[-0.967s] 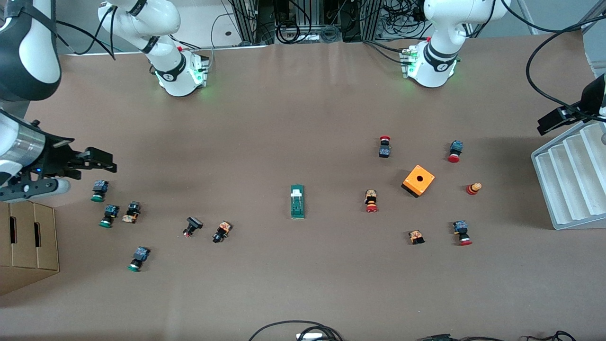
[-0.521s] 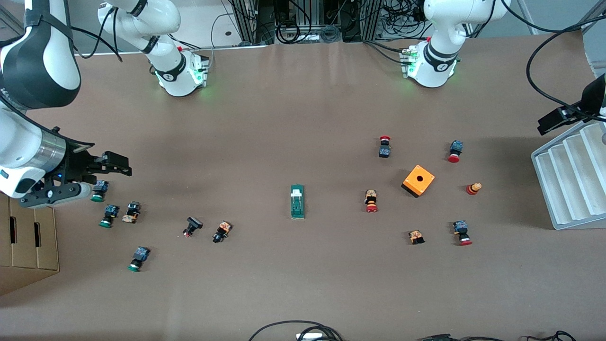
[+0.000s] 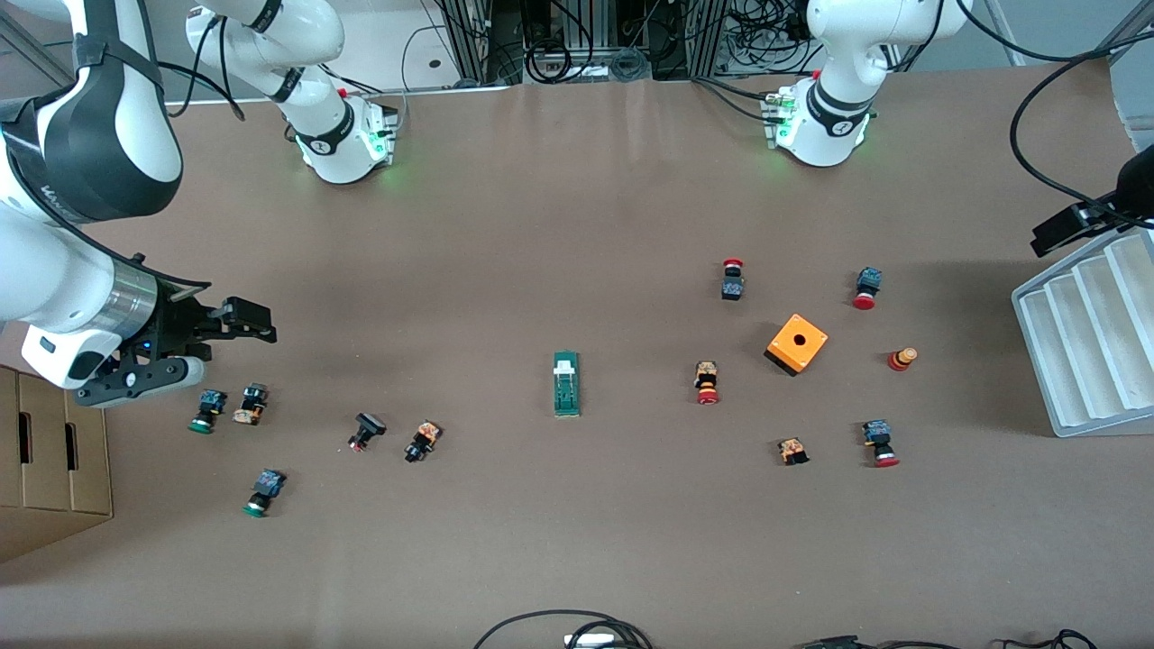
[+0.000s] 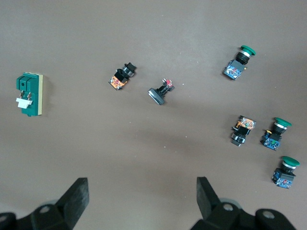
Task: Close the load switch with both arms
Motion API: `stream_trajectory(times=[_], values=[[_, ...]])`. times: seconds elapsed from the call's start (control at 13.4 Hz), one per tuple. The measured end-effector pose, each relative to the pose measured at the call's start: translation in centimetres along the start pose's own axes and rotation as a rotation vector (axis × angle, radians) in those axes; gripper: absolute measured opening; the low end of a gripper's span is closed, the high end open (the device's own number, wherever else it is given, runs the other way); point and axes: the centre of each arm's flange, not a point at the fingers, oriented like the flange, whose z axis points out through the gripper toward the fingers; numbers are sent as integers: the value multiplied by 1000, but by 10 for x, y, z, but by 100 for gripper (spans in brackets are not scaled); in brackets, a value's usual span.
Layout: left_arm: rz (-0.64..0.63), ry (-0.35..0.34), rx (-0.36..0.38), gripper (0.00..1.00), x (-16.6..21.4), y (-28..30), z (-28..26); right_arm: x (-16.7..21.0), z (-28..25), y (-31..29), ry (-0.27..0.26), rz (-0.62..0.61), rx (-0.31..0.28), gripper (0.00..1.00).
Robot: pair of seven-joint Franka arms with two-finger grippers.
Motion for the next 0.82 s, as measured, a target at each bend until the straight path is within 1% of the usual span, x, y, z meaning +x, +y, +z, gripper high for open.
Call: stream_trajectory(times=[0.3,0.45,0.67,0.82], values=[[1,-3,-17,100,0,2,0,6,14,1,-23,2,8,100],[1,3,-21,100,0,2,-2,10,24,-10,-39,-17,11,100],[5,25,-31,100,5,7,-13,17,32,-26,-31,-39,8,100],[6,26,-29,100,11,9,-13,21,41,-25,-37,-38,10,100]])
